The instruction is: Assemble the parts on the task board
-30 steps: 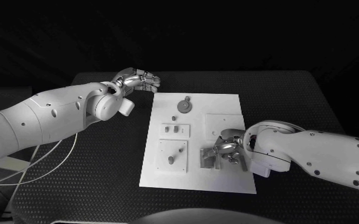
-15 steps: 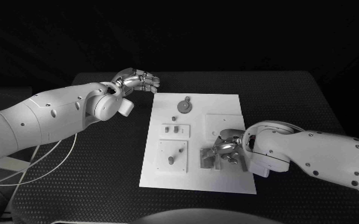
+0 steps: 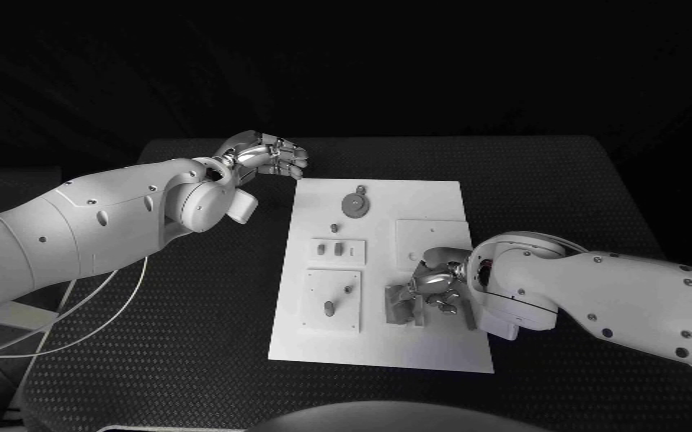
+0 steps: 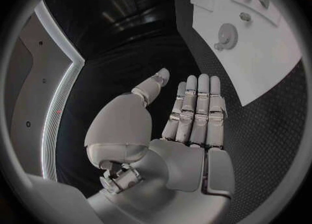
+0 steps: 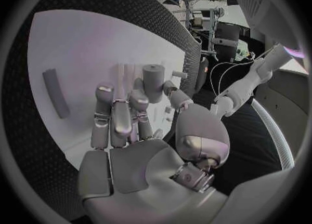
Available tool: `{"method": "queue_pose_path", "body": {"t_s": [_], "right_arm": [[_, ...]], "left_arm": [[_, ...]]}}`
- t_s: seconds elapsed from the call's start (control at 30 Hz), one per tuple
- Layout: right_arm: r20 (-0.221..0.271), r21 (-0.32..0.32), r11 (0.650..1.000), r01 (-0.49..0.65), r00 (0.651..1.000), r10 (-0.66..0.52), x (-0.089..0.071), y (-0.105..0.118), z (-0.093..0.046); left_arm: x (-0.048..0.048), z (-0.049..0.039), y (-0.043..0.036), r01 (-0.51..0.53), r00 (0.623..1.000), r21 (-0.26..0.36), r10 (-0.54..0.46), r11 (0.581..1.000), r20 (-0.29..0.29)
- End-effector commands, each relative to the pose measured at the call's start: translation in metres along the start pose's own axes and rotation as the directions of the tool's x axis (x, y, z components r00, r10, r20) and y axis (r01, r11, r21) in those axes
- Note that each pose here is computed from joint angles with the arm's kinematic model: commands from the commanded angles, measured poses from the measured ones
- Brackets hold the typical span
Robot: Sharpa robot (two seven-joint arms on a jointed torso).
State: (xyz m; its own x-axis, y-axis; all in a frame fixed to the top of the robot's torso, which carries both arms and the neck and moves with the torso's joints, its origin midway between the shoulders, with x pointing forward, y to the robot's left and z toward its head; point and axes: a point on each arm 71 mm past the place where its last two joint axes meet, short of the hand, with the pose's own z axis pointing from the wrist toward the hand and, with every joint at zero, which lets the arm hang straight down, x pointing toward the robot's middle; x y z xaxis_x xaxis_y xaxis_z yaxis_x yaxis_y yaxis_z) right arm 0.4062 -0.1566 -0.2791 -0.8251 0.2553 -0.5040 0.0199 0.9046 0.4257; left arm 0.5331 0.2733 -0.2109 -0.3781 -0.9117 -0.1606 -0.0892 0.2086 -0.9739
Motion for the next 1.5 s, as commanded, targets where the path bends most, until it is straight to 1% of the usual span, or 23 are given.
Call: {"method": "queue_pose_path", "body": {"t_s": [0.03, 0.5, 0.87, 1.07, 1.3, 1.4, 1.5], "right_arm": [[-0.01, 0.013, 1.0, 0.025, 1.0, -0.025, 0.0018, -0.0029, 0.001], [0.004, 0.016, 0.999, 0.03, 1.0, -0.03, 0.0002, -0.0039, 0.0012], [-0.001, 0.013, 0.999, 0.035, 0.999, -0.035, 0.001, -0.0027, 0.0015], [0.007, 0.014, 0.999, 0.036, 0.999, -0.036, 0.0002, -0.003, 0.0016], [0.004, 0.013, 0.999, 0.037, 0.999, -0.037, 0.0006, -0.0027, 0.0015], [0.008, 0.006, 0.999, 0.045, 0.999, -0.045, 0.0008, -0.002, 0.0009], [0.012, -0.014, 0.998, 0.067, 0.998, -0.067, 0.0017, -0.0011, -0.0013]], "left_arm": [[0.003, 0.0005, -0.0011, 0.01, 1.0, 0.005, -0.01, 1.0, -0.022], [0.0025, 0.0002, -0.0009, 0.01, 1.0, 0.003, -0.009, 1.0, -0.021], [0.0025, 0.0001, -0.0008, 0.01, 1.0, 0.001, -0.01, 1.0, -0.022], [0.0025, 0.0, -0.0007, 0.009, 1.0, 0.001, -0.009, 1.0, -0.021], [0.0025, 0.0, -0.0007, 0.009, 1.0, 0.001, -0.009, 1.0, -0.02], [0.0024, 0.0002, -0.0007, 0.009, 1.0, 0.0, -0.009, 1.0, -0.02], [0.0026, 0.0003, -0.0007, 0.009, 1.0, 0.001, -0.009, 1.0, -0.022]]}}
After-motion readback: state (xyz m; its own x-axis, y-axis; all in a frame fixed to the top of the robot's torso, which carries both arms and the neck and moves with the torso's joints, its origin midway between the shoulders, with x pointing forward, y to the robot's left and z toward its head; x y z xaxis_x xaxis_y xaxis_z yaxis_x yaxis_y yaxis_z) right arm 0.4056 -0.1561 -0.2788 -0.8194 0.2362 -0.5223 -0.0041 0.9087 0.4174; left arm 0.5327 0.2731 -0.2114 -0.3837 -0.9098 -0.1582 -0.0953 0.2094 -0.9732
